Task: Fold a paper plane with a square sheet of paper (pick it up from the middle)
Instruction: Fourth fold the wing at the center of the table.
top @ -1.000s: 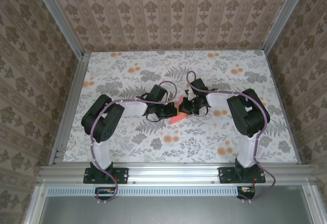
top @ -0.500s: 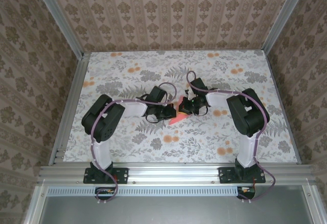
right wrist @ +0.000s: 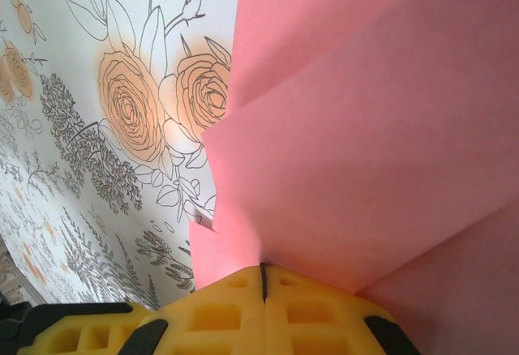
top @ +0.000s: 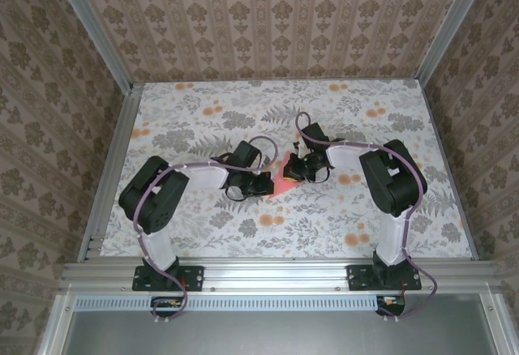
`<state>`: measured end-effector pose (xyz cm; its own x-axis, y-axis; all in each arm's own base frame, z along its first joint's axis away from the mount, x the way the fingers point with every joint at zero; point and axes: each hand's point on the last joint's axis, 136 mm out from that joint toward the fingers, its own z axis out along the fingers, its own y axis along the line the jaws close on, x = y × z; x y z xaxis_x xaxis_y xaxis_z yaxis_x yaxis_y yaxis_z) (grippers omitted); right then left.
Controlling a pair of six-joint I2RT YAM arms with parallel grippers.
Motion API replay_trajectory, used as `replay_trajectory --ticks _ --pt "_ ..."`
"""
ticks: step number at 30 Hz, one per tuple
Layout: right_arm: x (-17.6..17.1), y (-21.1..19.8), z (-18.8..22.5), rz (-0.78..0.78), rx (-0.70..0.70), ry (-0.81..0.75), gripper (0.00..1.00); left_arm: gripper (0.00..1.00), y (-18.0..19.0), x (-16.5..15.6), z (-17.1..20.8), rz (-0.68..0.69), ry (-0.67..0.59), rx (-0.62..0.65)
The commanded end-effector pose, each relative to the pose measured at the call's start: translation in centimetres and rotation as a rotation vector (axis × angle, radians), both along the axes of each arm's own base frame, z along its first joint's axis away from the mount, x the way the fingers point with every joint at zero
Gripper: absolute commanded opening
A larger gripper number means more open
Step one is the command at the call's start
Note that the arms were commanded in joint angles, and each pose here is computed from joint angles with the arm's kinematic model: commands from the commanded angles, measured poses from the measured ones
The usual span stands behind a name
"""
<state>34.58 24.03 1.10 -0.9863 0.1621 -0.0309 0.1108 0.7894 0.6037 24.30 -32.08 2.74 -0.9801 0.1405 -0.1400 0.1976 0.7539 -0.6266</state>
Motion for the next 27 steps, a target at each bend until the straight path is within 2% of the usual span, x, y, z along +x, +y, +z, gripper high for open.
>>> replay_trajectory --ticks 1,4,8,16,22,27 --pt "-3.1 -4.8 -5.8 -0.073 -0.257 0.153 0.02 0.04 1.2 -0.2 1.6 0.013 -0.034 0.017" --pt "-3.0 -4.8 -5.8 -0.076 -0.256 0.153 0.02 0.05 0.2 1.4 4.0 0.044 -0.11 -0.061" --pt "-3.0 -4.7 -5.8 -0.078 -0.252 0.153 0.01 0.05 -1.0 2.2 5.1 0.042 -0.134 -0.101" --pt "-2.9 -4.2 -5.7 -0.075 -0.227 0.153 0.02 0.05 -3.4 2.9 3.4 0.009 -0.092 -0.089" --pt "-2.5 -3.5 -5.2 -0.073 -0.181 0.142 0.02 0.01 -2.9 4.4 1.2 0.05 -0.102 -0.033" --pt "-2.1 -3.1 -4.7 -0.071 -0.146 0.13 0.01 0.0 -2.4 4.3 -0.7 0.059 -0.068 -0.004"
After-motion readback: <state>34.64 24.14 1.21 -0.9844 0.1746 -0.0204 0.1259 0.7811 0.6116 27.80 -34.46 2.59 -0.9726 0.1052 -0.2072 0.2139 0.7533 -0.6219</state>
